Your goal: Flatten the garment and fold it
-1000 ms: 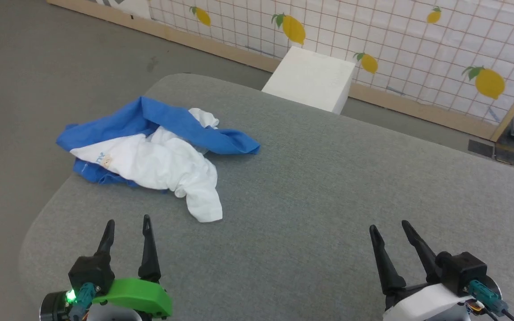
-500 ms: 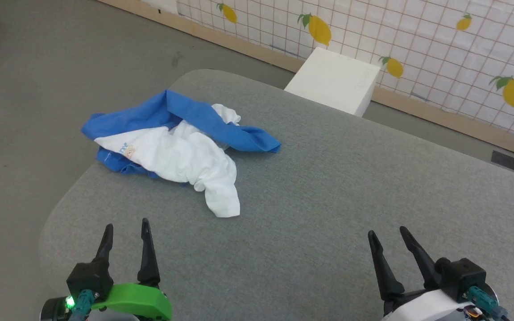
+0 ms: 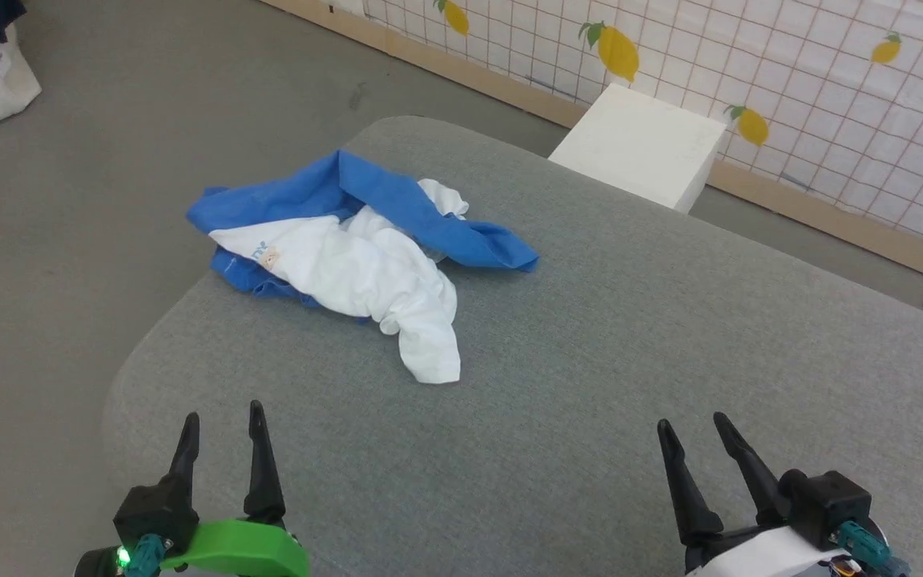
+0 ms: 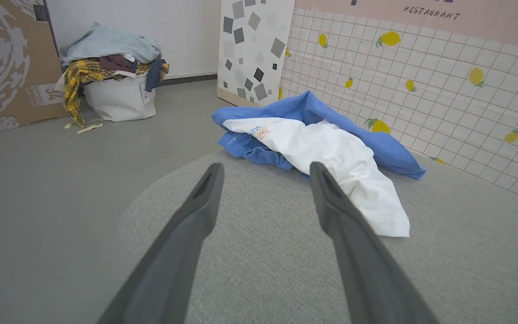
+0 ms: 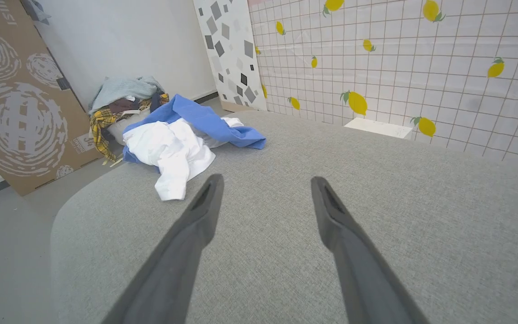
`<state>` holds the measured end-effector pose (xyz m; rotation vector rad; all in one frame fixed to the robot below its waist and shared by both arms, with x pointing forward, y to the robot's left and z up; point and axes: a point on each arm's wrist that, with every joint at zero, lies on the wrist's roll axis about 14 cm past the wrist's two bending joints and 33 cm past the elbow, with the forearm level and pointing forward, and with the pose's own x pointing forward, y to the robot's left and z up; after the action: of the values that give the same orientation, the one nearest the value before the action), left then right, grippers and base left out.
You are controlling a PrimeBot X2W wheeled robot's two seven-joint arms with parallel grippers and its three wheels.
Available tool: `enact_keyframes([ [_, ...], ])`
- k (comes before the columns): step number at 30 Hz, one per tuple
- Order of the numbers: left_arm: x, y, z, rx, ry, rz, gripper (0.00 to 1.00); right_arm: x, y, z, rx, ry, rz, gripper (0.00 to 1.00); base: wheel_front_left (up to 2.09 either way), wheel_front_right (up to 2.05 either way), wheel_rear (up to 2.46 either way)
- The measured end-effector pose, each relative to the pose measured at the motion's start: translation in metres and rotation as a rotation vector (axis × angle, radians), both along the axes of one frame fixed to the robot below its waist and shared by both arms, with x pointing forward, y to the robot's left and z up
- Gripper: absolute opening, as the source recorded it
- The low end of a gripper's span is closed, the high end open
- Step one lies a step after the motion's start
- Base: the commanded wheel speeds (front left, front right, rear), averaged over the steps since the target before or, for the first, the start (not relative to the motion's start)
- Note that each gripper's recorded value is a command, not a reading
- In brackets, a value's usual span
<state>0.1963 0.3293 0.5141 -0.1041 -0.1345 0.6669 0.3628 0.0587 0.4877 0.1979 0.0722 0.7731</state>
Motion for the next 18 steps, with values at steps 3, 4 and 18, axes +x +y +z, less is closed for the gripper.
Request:
enact_keyframes([
  [3,-0.0042,0.0023,-0.0002,-0.003,-0.003,0.016,1.00,-0.0006,0.0040,-0.0016,0.005,0.009,0.011,1.00,0.00,0.00,0.00],
  [4,-0.0059,0.0031,-0.0002,-0.003,-0.004,0.023,1.00,-0.0009,0.0055,-0.0017,0.008,0.009,0.015,1.00,0.00,0.00,0.00],
  [18,-0.0050,0.0050,-0.0015,-0.009,-0.005,0.017,1.00,-0.0013,0.0054,-0.0044,0.012,0.019,0.015,1.00,0.00,0.00,0.00],
])
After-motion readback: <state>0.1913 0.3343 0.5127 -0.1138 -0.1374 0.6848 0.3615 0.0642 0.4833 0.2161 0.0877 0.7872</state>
